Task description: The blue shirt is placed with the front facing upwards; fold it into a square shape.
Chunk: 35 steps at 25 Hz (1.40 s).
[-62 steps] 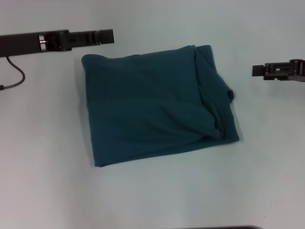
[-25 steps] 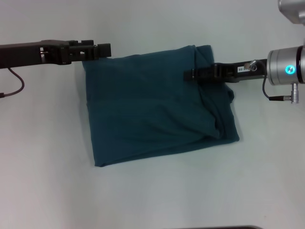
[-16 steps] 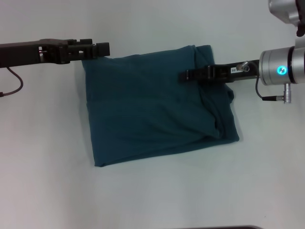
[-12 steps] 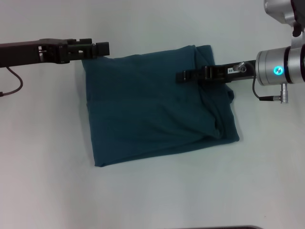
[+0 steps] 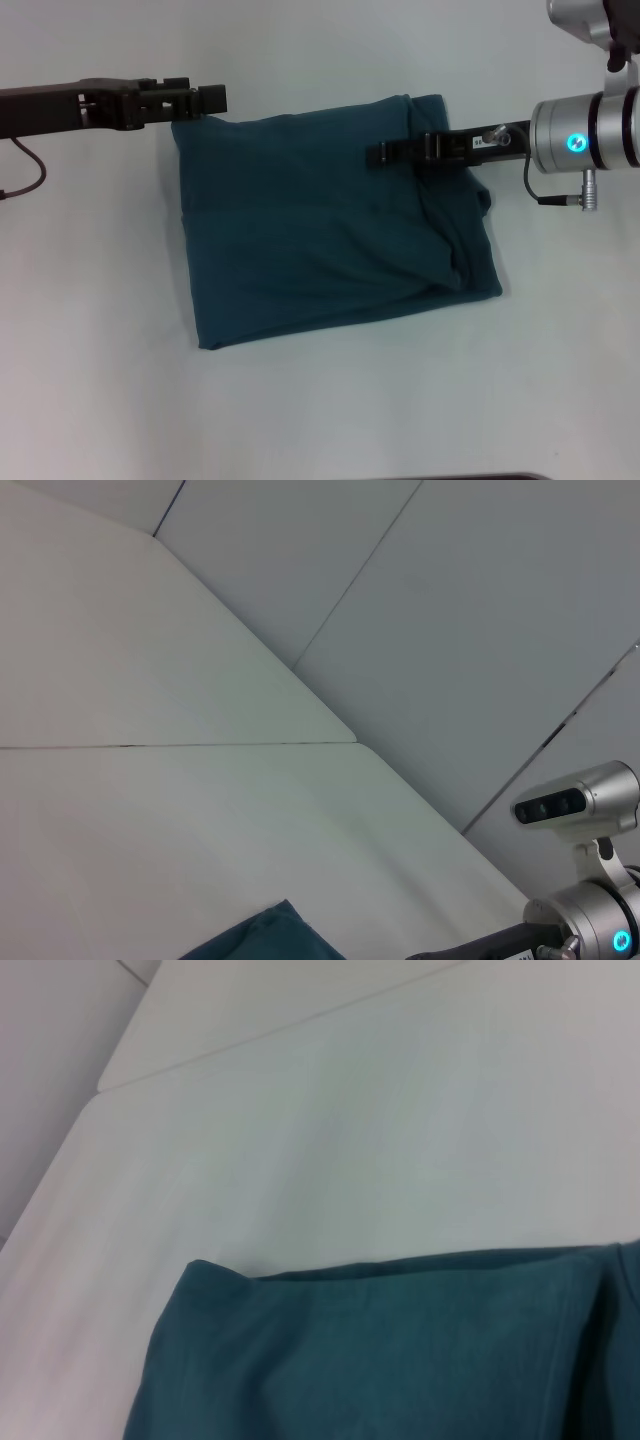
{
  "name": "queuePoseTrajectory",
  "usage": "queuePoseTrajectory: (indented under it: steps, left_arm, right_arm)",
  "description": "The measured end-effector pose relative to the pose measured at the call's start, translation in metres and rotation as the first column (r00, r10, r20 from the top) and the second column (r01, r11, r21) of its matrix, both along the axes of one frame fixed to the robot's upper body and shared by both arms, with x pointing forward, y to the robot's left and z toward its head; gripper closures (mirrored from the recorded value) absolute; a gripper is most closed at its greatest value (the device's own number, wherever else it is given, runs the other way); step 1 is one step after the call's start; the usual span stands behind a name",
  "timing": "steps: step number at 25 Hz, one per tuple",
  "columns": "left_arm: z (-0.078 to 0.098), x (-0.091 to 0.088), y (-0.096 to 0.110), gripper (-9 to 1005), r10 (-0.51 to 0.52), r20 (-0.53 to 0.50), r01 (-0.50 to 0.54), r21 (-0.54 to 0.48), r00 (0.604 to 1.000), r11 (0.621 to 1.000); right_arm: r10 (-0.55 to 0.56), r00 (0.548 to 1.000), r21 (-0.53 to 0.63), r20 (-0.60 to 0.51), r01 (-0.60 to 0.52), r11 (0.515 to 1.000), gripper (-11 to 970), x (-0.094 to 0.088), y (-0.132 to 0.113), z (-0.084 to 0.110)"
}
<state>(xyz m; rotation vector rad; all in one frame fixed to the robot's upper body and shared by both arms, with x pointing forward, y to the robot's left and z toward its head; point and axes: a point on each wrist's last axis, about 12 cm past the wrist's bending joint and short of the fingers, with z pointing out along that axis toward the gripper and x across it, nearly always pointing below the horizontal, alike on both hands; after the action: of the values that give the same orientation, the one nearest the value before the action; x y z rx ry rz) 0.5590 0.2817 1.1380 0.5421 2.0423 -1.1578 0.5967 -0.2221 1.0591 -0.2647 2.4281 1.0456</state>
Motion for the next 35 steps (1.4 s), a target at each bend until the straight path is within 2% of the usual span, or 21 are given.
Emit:
queuePoseTrajectory:
  steps: [7,18,23,35]
  left_arm:
    - [0.001,0.001,-0.001,158,-0.002,0.004,0.002,0.001,1.0,1.0]
    - [0.001,0.002,-0.001,158,-0.001,0.006,0.001,0.002,1.0,1.0]
    - [0.001,0.002,-0.001,159,-0.001,0.005,0.001,0.003,1.0,1.0]
    - [0.003,0.006,0.003,159,0.031,0.018,-0.032,0.015,0.999,0.999]
  right_arm:
    - [0.022,1.0,-0.006,0.012,-0.022,1.0,203,0.003,0.006,0.003]
    - [0.021,1.0,-0.019,0.02,-0.021,1.0,624,0.006,0.01,0.003]
    - [0.04,0.998,-0.01,0.045,-0.04,0.999,855,0.006,0.013,0.004]
    - [0.134,0.97,0.099,0.205,-0.156,0.983,912,0.004,0.024,0.02]
